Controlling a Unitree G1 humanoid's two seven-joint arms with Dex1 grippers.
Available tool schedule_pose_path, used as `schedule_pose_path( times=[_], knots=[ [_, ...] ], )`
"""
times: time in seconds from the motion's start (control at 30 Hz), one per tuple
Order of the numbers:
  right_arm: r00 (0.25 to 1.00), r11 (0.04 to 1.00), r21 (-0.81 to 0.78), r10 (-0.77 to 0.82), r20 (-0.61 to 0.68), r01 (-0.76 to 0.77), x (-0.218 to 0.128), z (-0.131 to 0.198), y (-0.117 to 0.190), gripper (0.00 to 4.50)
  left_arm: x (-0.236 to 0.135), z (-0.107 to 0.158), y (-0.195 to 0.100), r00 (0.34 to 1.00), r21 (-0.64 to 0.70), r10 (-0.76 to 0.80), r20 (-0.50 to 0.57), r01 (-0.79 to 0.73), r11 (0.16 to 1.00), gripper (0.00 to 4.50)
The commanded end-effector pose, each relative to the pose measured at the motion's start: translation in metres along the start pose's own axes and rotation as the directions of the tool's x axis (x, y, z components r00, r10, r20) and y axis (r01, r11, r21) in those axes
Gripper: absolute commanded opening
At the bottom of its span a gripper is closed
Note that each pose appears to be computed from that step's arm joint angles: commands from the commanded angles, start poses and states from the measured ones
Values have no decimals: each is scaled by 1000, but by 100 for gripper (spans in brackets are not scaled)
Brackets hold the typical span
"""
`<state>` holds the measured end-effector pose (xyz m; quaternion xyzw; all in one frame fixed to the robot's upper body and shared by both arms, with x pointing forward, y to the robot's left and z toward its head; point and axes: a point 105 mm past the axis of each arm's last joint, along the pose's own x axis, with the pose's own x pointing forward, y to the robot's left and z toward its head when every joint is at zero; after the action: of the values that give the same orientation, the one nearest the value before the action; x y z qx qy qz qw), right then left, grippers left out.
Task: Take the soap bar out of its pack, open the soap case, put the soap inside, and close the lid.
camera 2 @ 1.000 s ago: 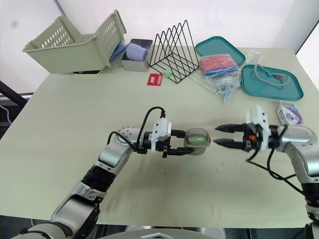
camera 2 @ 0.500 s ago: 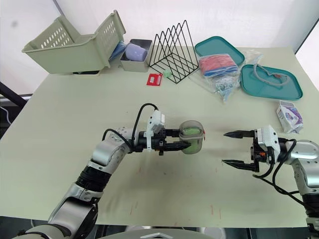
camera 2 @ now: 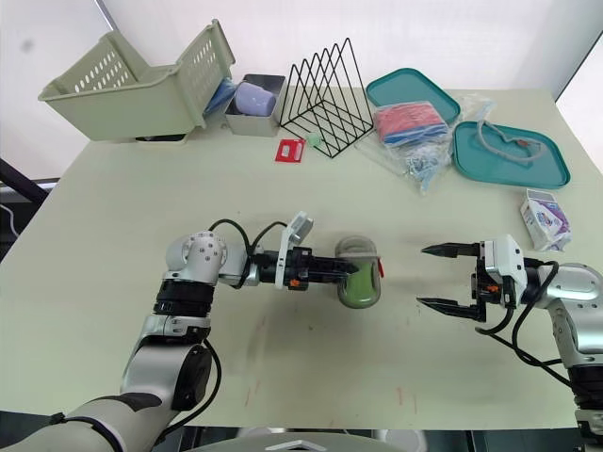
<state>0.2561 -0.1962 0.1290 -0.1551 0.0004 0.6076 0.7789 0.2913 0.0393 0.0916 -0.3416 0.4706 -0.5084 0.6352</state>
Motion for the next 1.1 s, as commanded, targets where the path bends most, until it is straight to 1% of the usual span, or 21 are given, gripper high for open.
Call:
schedule_pose_path(
  times=[0.03, 0.17, 0.2, 0.3, 0.33, 0.5, 0.53, 0.6, 0.7, 0.8, 0.83, 0.87, 0.93, 1.0, 1.07, 1.1],
  knots=[
    [1000, 1000, -23, 5, 21, -5, 3, 8, 1, 447, -2, 3, 0, 999, 15, 40, -16, -40, 999, 202],
    [1000, 1000, -20, 7, 26, -6, 5, 7, 1, 447, -2, 4, 1, 998, 47, 54, -31, -52, 998, 202],
    [1000, 1000, -19, 7, 27, -6, 6, 8, 0, 450, -2, 5, 1, 998, 59, 56, -28, -55, 997, 302],
    [1000, 1000, -14, 7, 26, -7, 7, 7, 0, 450, -4, 11, -3, 998, 105, 55, -22, -52, 993, 433],
    [1000, 1000, -13, 8, 25, -8, 8, 7, 0, 450, -5, 13, -4, 998, 120, 55, -21, -52, 991, 444],
    [1000, 1000, -6, 9, 21, -9, 9, 6, 0, 450, -18, 16, -5, 996, 256, 91, -11, -85, 963, 444],
    [1000, 1000, -5, 8, 21, -8, 9, 5, 0, 450, -22, 20, -7, 996, 294, 91, 11, -90, 952, 444],
    [1000, 1000, 2, -8, 21, 8, 9, 5, -3, 450, -36, 24, -13, 994, 414, 101, 41, -109, 904, 444],
    [999, 999, 5, -48, 16, 48, 7, 5, -9, 450, -56, 28, -17, 982, 614, 154, 112, -190, 766, 444],
    [994, 995, 7, -104, 18, 104, 5, 3, -15, 450, -76, 35, -18, 954, 723, 187, 233, -298, 623, 444],
    [992, 992, 8, -126, 20, 126, 6, 3, -17, 450, -83, 37, -18, 938, 759, 204, 280, -347, 551, 444],
    [989, 989, 8, -148, 22, 148, 6, 2, -18, 450, -88, 38, -17, 924, 779, 211, 320, -383, 496, 444],
    [982, 982, 14, -187, 28, 187, 6, 0, -19, 450, -96, 39, -18, 896, 793, 202, 396, -444, 417, 444],
    [972, 972, 27, -236, 26, 235, 6, -4, -20, 450, -104, 38, -20, 852, 785, 191, 487, -523, 330, 444],
    [959, 958, 41, -284, 19, 283, 3, -9, -21, 450, -113, 37, -18, 794, 746, 181, 581, -608, 272, 444],
    [951, 951, 51, -307, 18, 306, 1, -10, -21, 450, -116, 35, -16, 766, 720, 179, 617, -642, 266, 444]
  ],
)
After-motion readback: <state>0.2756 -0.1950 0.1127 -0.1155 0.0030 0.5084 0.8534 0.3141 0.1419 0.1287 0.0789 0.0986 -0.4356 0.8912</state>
